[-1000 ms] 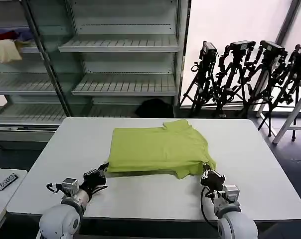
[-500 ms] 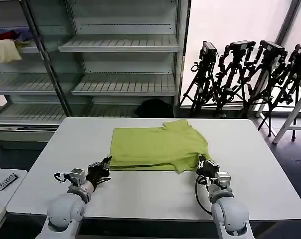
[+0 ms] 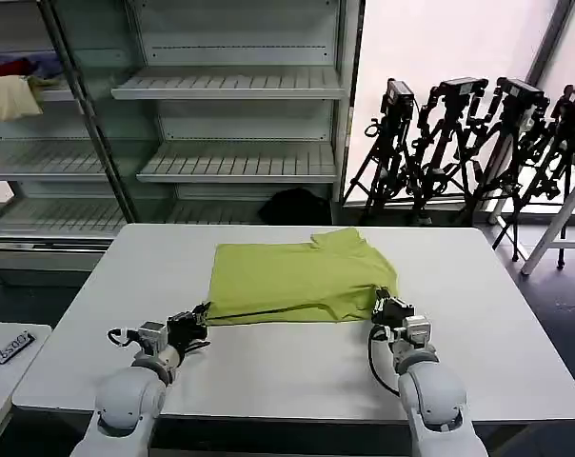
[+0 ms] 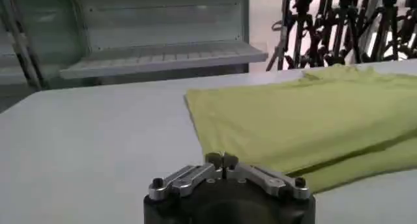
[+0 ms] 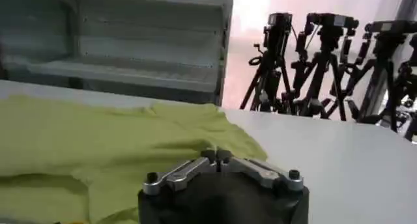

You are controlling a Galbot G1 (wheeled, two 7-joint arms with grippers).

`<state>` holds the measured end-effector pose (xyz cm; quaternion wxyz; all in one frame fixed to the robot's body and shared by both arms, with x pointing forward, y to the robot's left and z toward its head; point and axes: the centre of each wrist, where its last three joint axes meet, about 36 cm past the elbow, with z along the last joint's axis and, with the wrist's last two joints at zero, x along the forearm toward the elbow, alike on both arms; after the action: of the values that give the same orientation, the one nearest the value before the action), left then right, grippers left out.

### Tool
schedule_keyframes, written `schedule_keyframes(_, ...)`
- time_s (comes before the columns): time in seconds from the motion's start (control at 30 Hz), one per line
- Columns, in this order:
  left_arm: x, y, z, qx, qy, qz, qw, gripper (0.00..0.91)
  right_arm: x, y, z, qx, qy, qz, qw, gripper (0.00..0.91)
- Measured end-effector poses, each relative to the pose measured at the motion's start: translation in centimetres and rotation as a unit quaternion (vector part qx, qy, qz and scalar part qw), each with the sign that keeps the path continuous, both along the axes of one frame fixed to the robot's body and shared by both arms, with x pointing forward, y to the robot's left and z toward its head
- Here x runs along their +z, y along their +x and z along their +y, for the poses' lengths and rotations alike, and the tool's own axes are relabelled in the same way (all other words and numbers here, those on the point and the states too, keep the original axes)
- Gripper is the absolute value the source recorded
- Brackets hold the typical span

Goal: Fold and organize the clothes.

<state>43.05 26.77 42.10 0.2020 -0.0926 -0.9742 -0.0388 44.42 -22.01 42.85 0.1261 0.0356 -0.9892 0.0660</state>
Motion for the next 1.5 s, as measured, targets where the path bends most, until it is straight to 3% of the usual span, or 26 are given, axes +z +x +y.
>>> schedule_keyframes(0.37, 0.5, 0.2, -0.1, 0.007, 0.006, -0.014, 1.0, 0.907, 0.5, 0.5, -0.4, -0.005, -0.01, -0.001, 1.0, 0.907)
schedule_keyframes(0.77, 1.2, -0.8, 1.3, 0.016, 0.009, -0.018, 1.0, 0.907, 0.6, -2.6, -3.0, -0.014, -0.007, 0.016, 1.0, 0.907)
schedule_keyframes(1.37, -0.7, -4.0, 1.1, 0.002, -0.016, 0.01, 1.0, 0.907, -0.7, -4.6, -5.2, -0.036, 0.014, 0.033, 0.999, 0.907)
schedule_keyframes(1.5, -1.1, -4.0, 1.0, 0.002, -0.022, 0.014, 1.0, 0.907, -1.3, -4.6, -5.1, -0.036, 0.016, 0.041, 0.998, 0.756)
